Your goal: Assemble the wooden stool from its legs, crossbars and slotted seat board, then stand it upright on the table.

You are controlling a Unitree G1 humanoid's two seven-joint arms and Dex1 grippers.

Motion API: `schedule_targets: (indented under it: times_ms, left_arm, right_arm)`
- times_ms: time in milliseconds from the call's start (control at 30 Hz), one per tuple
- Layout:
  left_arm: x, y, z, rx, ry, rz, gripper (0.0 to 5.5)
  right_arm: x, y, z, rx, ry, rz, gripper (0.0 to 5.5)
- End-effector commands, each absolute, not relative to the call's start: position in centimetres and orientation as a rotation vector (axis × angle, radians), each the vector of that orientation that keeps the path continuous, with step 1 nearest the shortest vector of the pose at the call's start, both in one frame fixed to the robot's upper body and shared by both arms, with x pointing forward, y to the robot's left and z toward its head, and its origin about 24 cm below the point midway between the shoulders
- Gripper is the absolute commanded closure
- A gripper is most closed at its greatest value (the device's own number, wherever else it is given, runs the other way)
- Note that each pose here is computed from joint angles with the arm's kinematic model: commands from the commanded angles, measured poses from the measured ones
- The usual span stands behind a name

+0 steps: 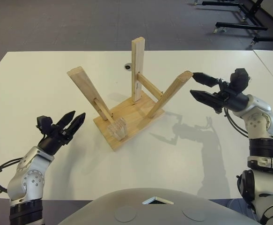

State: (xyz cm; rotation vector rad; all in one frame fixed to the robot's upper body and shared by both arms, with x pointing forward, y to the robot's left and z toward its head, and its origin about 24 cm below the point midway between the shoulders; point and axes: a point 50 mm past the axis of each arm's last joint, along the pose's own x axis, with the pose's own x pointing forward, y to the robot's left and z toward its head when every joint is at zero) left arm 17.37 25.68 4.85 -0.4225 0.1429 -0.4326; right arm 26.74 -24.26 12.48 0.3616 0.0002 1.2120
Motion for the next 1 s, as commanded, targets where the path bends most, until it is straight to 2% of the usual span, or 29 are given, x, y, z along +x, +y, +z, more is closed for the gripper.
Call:
schedule_targets:
  times_ms: [33, 200, 367, 467, 533, 633, 733, 833, 933, 1000]
  left_arm:
    - [17.2, 26.6, 4.5, -0.378, 0.159, -0.384, 2.05]
    - [17.2, 26.0, 4.1, -0.388, 0.165, -0.397, 2.05]
    - [18.0, 25.6, 4.2, -0.393, 0.166, -0.439, 2.05]
    - [18.3, 25.4, 4.2, -0.393, 0.172, -0.459, 2.05]
    - [18.8, 24.9, 4.1, -0.386, 0.192, -0.486, 2.05]
    - [19.3, 24.8, 4.3, -0.375, 0.212, -0.522, 2.05]
    - [18.9, 26.0, 4.3, -0.347, 0.233, -0.498, 2.05]
    - [18.5, 29.1, 5.7, -0.317, 0.171, -0.398, 2.05]
    - [18.3, 30.5, 6.5, -0.285, 0.158, -0.378, 2.05]
    - [18.5, 30.7, 6.9, -0.284, 0.147, -0.378, 2.05]
  right_arm:
    - [27.1, -23.1, 13.5, 0.325, -0.029, 1.237, 0.13]
    - [29.0, -25.6, 12.8, 0.124, -0.017, 1.059, 0.13]
    - [29.8, -27.5, 13.8, 0.089, -0.056, 0.991, 0.13]
    - [31.5, -25.9, 12.7, 0.06, -0.083, 0.938, 0.13]
    - [31.7, -22.9, 10.8, 0.114, -0.08, 1.035, 0.13]
    - [30.2, -19.6, 8.9, 0.182, -0.049, 1.202, 0.13]
    - [27.1, -18.5, 8.3, 0.271, 0.044, 1.331, 0.13]
    - [23.1, -19.2, 8.3, 0.332, 0.17, 1.409, 0.13]
    - [22.8, -21.0, 8.5, 0.292, 0.199, 1.314, 0.13]
    - [22.0, -22.0, 7.9, 0.26, 0.287, 1.324, 0.13]
